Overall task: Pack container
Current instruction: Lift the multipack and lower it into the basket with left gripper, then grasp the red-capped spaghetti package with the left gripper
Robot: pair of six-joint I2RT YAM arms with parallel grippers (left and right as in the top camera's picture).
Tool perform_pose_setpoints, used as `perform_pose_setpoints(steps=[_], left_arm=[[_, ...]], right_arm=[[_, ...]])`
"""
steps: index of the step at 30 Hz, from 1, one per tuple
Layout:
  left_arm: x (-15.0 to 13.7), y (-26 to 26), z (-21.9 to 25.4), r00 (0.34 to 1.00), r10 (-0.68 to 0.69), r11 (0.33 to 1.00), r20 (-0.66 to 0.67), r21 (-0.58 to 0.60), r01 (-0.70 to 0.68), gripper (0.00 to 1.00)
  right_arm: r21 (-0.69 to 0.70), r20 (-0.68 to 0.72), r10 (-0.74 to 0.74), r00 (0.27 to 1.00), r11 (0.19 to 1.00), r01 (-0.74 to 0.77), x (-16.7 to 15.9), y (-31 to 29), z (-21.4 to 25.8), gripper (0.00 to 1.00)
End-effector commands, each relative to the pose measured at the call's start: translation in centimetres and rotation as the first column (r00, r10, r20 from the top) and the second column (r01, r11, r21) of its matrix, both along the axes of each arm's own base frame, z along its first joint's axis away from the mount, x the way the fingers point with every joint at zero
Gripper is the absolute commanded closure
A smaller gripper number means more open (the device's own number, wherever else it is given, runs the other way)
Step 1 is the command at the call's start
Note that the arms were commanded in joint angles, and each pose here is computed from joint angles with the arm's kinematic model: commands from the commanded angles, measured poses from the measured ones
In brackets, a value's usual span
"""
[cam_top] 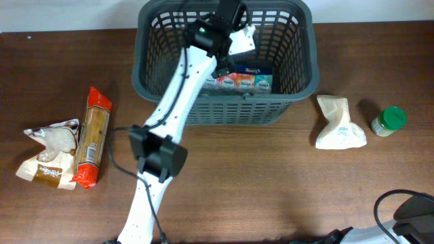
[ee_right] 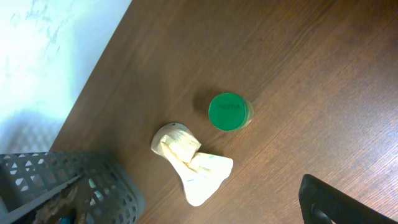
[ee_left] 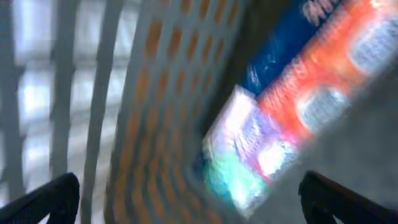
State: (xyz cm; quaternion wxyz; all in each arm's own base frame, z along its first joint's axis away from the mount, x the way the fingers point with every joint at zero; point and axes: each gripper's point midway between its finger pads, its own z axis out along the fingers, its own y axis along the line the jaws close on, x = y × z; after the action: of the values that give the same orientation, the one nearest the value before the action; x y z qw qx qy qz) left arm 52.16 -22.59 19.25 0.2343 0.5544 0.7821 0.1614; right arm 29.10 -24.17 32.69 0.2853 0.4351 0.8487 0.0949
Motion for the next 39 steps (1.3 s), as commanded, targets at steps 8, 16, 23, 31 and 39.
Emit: perform_pose_setpoints(steps=[8,16,23,31,39], left_arm=[[-9.9,21.4,17.0,0.594,0.804,0.528,-0.038,-0.417,-0.740,0.01],[-12.6,34.4,7.9,0.343,0.871,0.274,-0.352,-0.231,-0.934,0.00],[-15.2,37.2,-6.3,0.314,0.803,0.381,-0.507,0.030,-0.924,0.07],[-16.3,37.8,-14.7,0.383,0.789,0.483,-0.480,0.101,-0.870,0.10],[-16.3,37.2,-18.7,0.349,0.783,0.455,-0.514,0.091,-0.886,0.19]], right_arm=[[0.004,0.000,0.003,1.000,1.000,-0.003,0.1,-0.1,-0.1,0.01],[0.004,0.000,0.003,1.000,1.000,-0.003,0.1,-0.1,-0.1,0.01],[0.004,0.000,0.003,1.000,1.000,-0.003,0.1,-0.1,-0.1,0.01],[0.004,0.000,0.003,1.000,1.000,-0.003,0.1,-0.1,-0.1,0.01],[0.004,0.000,0.003,1.000,1.000,-0.003,0.1,-0.1,-0.1,0.01]])
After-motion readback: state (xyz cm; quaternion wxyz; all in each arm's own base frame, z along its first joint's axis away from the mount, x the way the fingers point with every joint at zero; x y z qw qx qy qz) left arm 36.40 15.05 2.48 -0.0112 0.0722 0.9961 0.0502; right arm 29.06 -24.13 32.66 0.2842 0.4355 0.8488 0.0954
